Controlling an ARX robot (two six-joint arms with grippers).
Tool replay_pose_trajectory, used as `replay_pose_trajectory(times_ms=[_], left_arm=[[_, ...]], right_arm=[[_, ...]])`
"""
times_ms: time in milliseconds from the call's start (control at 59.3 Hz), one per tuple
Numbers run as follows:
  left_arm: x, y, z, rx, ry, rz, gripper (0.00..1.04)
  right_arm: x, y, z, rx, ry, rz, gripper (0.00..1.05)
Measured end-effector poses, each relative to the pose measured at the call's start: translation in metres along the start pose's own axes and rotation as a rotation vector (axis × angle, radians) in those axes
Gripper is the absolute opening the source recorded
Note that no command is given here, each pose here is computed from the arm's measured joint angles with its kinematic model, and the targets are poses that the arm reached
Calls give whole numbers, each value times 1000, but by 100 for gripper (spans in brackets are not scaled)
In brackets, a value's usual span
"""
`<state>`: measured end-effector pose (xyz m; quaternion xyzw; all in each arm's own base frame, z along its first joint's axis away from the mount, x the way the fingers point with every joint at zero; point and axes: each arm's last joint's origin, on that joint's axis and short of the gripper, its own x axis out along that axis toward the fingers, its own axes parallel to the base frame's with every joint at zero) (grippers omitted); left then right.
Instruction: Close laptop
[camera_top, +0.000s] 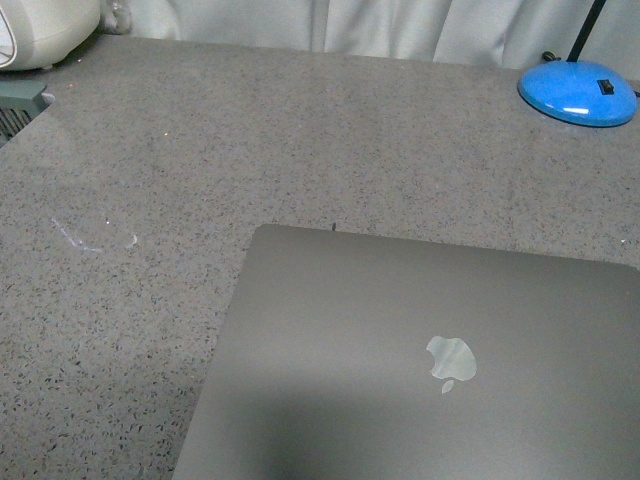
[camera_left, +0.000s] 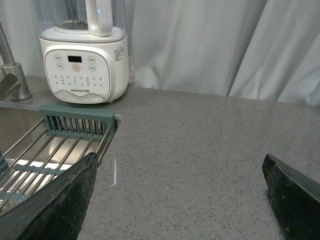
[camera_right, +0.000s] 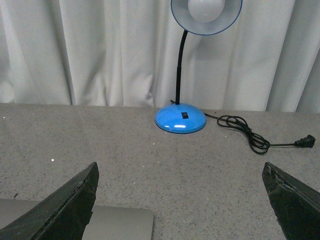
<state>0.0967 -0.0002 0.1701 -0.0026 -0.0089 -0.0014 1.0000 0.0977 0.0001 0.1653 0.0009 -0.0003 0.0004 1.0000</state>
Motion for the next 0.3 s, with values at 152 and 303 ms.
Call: replay_pose_trajectory(times_ms=[152, 303], left_arm=[[0, 0, 0, 0, 0, 0, 98], [0, 0, 0, 0, 0, 0, 98]], right_arm=[[0, 0, 0, 0, 0, 0, 96], [0, 0, 0, 0, 0, 0, 96]])
